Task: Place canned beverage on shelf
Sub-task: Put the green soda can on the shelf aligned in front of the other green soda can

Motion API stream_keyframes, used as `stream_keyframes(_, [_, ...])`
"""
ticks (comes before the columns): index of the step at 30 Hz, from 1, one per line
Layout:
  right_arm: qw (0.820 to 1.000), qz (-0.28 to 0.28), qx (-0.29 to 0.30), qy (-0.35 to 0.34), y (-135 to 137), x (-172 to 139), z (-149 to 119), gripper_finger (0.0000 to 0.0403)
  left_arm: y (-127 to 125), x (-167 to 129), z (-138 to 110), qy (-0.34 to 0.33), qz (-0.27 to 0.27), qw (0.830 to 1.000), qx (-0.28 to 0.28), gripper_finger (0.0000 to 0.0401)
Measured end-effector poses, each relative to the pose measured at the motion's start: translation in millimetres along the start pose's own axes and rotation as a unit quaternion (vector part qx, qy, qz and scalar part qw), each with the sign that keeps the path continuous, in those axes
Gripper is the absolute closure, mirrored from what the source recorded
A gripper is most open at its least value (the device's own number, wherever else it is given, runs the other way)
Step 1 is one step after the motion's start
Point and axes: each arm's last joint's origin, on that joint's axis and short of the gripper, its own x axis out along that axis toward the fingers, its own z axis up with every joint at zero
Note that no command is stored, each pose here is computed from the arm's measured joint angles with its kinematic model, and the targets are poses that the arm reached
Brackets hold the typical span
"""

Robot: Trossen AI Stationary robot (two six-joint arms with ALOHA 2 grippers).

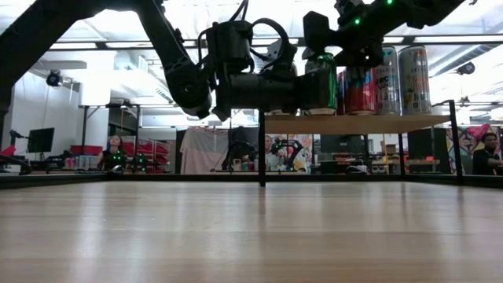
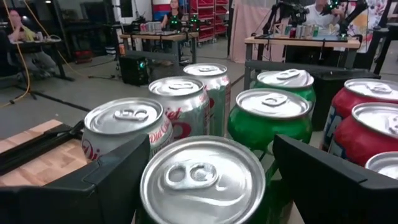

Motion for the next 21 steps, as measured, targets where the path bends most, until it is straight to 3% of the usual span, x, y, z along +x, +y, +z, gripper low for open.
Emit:
stream_keyframes(15, [1.0, 0.021, -0.008, -0.02, -2.2, -5.0, 11.5, 0.0076, 0.0, 0.0, 0.3, -0.001, 0.002, 1.0, 0.001, 0.04])
stream_keyframes(21, [0.999, 0.022, -0.016, -0.02, -1.9, -5.3, 11.4, 0.0076, 4.8, 10.5, 12.4, -0.013, 0.06, 0.997, -0.036, 0.04])
